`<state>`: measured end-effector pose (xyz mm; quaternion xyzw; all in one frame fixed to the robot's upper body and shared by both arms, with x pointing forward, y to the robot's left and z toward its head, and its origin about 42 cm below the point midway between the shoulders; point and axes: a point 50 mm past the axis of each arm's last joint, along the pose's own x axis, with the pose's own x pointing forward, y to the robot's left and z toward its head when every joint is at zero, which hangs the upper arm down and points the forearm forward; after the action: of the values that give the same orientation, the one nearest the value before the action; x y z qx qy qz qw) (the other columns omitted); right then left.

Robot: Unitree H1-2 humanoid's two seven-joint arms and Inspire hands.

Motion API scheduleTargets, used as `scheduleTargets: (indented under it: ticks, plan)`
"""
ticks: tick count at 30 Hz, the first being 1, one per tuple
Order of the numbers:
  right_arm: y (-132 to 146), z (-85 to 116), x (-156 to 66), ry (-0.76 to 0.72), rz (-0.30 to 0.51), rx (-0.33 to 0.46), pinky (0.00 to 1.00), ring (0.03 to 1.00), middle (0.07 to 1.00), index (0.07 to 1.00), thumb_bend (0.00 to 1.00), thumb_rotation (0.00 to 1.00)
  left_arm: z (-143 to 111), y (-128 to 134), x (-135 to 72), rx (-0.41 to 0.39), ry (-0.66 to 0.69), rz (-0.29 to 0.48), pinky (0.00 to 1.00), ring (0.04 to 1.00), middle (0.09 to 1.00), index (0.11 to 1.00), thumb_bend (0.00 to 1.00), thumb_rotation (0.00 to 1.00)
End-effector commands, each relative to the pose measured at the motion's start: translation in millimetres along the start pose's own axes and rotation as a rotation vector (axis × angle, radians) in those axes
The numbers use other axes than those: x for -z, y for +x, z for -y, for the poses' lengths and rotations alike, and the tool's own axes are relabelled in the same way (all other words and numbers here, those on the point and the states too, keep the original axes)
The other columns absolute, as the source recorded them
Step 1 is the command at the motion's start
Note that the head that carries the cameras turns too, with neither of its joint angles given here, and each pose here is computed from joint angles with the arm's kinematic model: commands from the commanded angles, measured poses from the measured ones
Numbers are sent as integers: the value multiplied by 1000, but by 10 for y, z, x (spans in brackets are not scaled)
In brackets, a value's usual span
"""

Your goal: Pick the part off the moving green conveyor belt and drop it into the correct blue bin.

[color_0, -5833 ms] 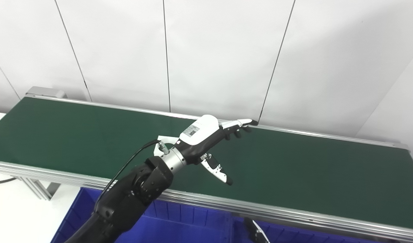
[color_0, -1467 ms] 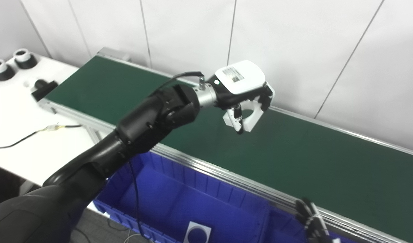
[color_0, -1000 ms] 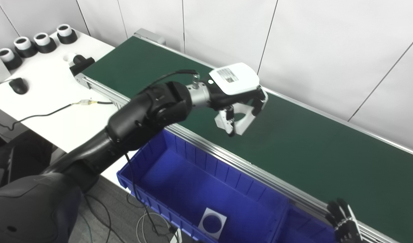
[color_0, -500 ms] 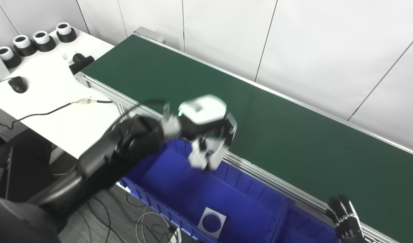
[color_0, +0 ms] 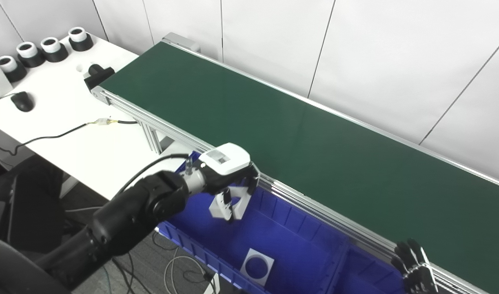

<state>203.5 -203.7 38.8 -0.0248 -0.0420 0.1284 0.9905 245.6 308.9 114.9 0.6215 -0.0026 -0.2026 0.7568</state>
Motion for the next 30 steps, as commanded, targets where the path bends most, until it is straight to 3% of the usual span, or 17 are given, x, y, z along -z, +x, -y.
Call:
scheduleTargets:
  ticks: [1,6,21,27,30]
  plan:
    - [66,-14,-131,3,92,-8,841,887,874,906,788,949,29,28,103,-152,-8,26,428,481,468,510,523,0]
    - [59,-20,-111,15,86,-12,850,891,876,904,799,934,281,51,249,-248,-44,7,417,468,468,510,523,0]
    - [75,-59,-105,12,84,-12,854,893,877,909,793,945,531,141,358,-211,-44,43,401,459,473,503,524,0]
    - [80,-62,-117,7,88,-7,850,890,873,906,784,939,573,149,386,-117,-49,55,452,509,499,487,523,0]
    - [74,-65,-134,7,93,-6,851,892,875,909,779,940,584,153,408,-30,-73,57,462,524,503,485,524,0]
